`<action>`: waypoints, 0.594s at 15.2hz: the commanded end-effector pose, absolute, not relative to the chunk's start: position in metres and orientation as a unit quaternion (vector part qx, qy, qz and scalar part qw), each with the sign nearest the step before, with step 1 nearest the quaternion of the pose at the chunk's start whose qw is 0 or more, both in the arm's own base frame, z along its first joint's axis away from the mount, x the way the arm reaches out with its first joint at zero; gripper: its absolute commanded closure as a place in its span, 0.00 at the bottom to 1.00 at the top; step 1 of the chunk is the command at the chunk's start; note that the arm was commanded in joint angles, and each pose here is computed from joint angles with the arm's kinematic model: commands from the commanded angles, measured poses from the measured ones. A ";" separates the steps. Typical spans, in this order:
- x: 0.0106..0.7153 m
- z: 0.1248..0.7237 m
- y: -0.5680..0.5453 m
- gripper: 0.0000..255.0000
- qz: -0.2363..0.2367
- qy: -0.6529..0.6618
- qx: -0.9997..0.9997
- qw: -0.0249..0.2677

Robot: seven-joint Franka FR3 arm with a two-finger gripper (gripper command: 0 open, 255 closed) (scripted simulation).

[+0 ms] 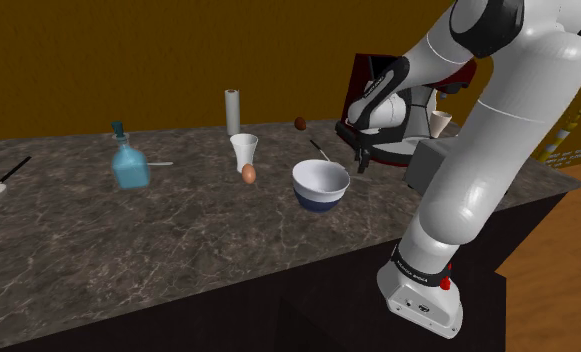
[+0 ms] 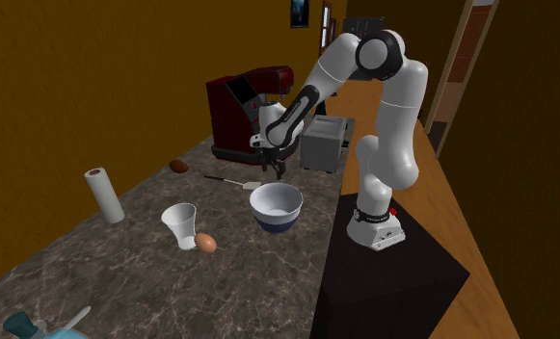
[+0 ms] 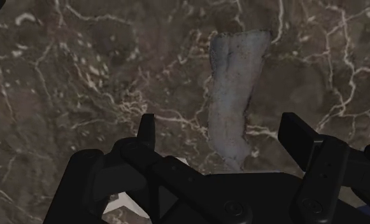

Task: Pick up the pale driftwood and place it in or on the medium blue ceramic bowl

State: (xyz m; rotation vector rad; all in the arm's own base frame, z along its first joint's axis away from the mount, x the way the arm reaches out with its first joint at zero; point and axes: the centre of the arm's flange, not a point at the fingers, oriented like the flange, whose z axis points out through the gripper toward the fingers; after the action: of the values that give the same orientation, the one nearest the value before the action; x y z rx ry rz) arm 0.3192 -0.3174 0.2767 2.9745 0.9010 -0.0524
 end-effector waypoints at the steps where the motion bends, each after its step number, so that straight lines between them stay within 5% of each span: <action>1: 0.318 0.266 -0.318 0.00 -0.017 0.290 0.957 0.017; 9: 0.318 0.258 -0.318 0.00 -0.017 0.290 0.957 0.017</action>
State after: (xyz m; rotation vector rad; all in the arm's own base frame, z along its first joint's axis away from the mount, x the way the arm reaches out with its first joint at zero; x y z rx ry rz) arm 0.3183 -0.3183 0.2580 2.9738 0.9007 -0.0520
